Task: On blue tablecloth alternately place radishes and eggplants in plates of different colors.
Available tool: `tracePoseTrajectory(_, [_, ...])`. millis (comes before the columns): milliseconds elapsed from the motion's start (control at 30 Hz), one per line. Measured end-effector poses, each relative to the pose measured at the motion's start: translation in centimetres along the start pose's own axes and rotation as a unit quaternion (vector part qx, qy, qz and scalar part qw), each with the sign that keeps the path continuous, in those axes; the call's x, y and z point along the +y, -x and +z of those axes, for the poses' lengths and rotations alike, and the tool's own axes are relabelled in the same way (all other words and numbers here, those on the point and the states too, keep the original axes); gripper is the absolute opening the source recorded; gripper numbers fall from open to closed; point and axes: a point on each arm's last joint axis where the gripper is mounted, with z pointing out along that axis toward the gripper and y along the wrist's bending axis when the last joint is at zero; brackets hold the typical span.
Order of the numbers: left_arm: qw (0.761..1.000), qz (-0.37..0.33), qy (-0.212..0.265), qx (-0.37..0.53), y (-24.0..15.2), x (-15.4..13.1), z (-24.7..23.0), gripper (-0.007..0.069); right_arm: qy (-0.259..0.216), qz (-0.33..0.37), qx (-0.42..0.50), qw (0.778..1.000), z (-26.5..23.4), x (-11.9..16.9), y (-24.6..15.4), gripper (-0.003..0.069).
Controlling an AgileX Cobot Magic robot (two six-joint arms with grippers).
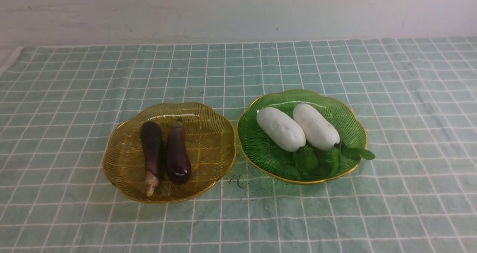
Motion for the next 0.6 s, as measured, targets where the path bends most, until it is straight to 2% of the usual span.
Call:
tracePoseTrajectory(133, [0.998,0.021,0.061,0.017,-2.4,0.9,1.2,-0.0008,0.0,0.0,0.0,1.0,0.0,0.0,0.0,-0.0015])
tracePoseTrajectory(333, [0.99,-0.004,0.109,0.086,-8.2,1.9,3.3,-0.0008,0.0,0.001,0.0,1.0,0.0,0.0,-0.1,-0.0015])
tracePoseTrajectory(600, [0.982,-0.003,0.118,0.149,-13.7,2.1,4.6,-0.0008,0.0,0.001,0.001,1.0,0.0,0.0,-0.1,-0.0015])
